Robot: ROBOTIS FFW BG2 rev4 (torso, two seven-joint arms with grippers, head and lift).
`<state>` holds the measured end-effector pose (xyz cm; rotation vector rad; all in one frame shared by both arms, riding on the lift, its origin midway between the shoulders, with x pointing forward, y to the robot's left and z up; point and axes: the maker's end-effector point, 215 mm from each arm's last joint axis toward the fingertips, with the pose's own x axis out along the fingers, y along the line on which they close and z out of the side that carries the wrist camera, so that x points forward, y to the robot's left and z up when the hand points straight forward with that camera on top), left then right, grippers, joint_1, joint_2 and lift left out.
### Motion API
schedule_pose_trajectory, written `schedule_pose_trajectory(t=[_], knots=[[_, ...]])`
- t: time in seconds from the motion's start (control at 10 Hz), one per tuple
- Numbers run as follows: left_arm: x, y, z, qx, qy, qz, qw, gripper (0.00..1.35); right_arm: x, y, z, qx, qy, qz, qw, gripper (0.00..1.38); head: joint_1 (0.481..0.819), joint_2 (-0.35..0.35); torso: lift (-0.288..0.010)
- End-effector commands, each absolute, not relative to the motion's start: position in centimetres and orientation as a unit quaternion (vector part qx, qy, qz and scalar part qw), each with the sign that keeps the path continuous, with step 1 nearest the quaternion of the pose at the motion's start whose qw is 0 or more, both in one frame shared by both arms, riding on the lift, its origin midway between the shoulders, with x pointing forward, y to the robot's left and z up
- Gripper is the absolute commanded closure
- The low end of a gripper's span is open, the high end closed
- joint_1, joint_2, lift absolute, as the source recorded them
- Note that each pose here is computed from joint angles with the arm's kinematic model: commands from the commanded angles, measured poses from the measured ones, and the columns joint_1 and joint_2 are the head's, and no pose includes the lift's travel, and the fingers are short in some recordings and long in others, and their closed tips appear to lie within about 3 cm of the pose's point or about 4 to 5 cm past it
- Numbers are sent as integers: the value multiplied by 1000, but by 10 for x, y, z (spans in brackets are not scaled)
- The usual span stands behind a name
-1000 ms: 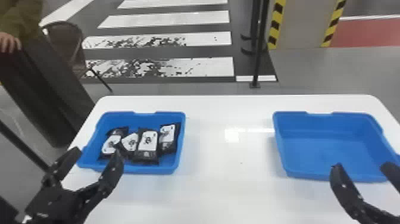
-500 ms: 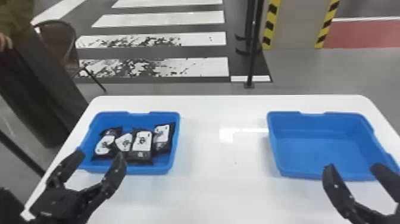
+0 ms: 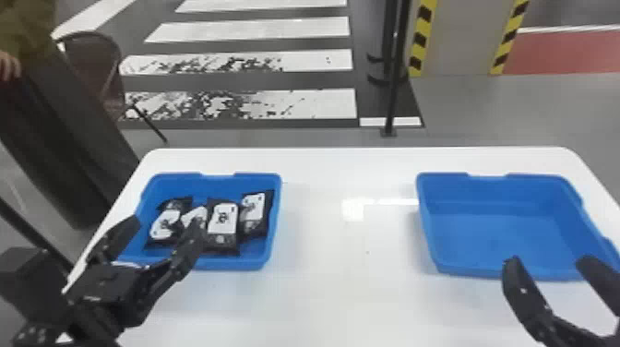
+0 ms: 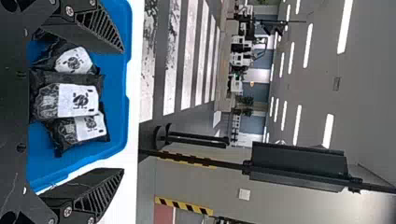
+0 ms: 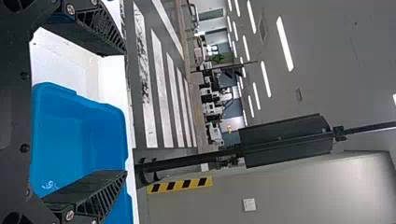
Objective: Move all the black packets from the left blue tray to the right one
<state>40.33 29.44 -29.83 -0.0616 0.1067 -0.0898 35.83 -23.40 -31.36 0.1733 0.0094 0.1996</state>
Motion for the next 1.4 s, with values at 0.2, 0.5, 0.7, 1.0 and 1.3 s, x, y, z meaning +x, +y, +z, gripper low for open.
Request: schedule_pose_trajectory(t=[0.2,0.5,0.7,1.0,1.3], knots=[[435,304,-316,-13,89,-40,995,137,358,-234,-315,91,6,99,991,110,695,95,-140],[471,300,-328,19,120,-58,991,137,358,-234,-317,93,9,99,991,110,695,95,-140],[492,316,-332,44,136,-53,988,137,357,-233,-319,95,11,99,991,110,695,94,-140],[521,333,-352,42,172,-55,983,137,357,-233,-319,96,12,99,990,110,695,118,-140],[553,321,-365,21,214,-89,973,137,358,-232,-320,97,14,100,990,110,695,123,-140]])
